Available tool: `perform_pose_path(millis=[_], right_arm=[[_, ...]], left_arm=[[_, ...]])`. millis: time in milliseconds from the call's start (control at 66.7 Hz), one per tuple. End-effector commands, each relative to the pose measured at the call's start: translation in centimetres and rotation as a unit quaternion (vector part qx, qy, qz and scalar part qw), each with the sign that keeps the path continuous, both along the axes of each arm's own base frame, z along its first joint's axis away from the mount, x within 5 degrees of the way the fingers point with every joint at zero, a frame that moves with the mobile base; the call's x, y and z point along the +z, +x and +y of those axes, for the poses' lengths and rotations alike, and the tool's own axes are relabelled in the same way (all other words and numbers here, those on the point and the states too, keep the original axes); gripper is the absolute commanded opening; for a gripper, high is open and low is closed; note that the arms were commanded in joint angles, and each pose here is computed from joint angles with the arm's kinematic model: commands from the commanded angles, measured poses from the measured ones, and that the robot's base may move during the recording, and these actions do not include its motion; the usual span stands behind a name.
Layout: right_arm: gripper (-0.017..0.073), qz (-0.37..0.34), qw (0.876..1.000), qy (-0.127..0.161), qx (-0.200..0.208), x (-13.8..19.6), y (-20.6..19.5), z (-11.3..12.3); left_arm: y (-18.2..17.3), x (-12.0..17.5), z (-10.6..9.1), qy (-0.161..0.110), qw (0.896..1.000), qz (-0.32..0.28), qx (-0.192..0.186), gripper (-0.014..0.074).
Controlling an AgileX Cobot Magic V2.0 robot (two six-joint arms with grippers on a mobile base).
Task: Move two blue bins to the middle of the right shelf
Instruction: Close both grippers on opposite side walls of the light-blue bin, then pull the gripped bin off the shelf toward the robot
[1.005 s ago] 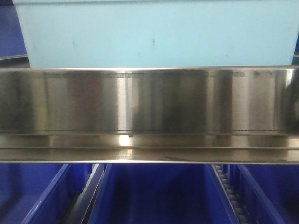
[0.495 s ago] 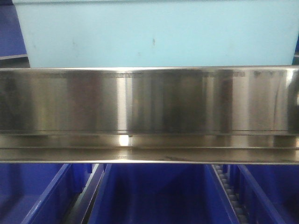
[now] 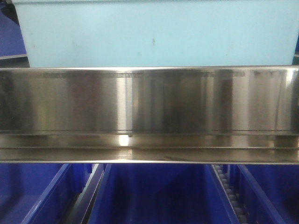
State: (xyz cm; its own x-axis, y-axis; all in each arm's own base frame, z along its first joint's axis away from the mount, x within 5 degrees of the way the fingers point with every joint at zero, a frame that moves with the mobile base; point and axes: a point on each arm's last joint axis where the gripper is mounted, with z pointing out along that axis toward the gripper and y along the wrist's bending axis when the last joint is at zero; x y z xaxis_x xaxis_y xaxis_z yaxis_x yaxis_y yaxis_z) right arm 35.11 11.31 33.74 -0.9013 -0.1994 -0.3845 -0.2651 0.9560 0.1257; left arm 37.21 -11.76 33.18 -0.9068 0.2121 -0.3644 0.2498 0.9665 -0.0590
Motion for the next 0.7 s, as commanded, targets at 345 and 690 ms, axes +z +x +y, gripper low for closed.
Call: perform_pose_path(millis=[345, 690], right_arm=[[-0.0152, -0.006, 1.0, -0.003, 0.001, 0.2, 0.0, 0.0], [-0.0152, -0.091, 0.996, 0.022, -0.003, 4.8, -2.2, -0.7]], left_arm=[[-0.2, 0.6, -0.2, -0.009, 1.0, -0.008, 0.0, -0.0111], [-0.8, 6.8, 0.0, -0.041, 0.994, -0.102, 0.003, -0.0111]])
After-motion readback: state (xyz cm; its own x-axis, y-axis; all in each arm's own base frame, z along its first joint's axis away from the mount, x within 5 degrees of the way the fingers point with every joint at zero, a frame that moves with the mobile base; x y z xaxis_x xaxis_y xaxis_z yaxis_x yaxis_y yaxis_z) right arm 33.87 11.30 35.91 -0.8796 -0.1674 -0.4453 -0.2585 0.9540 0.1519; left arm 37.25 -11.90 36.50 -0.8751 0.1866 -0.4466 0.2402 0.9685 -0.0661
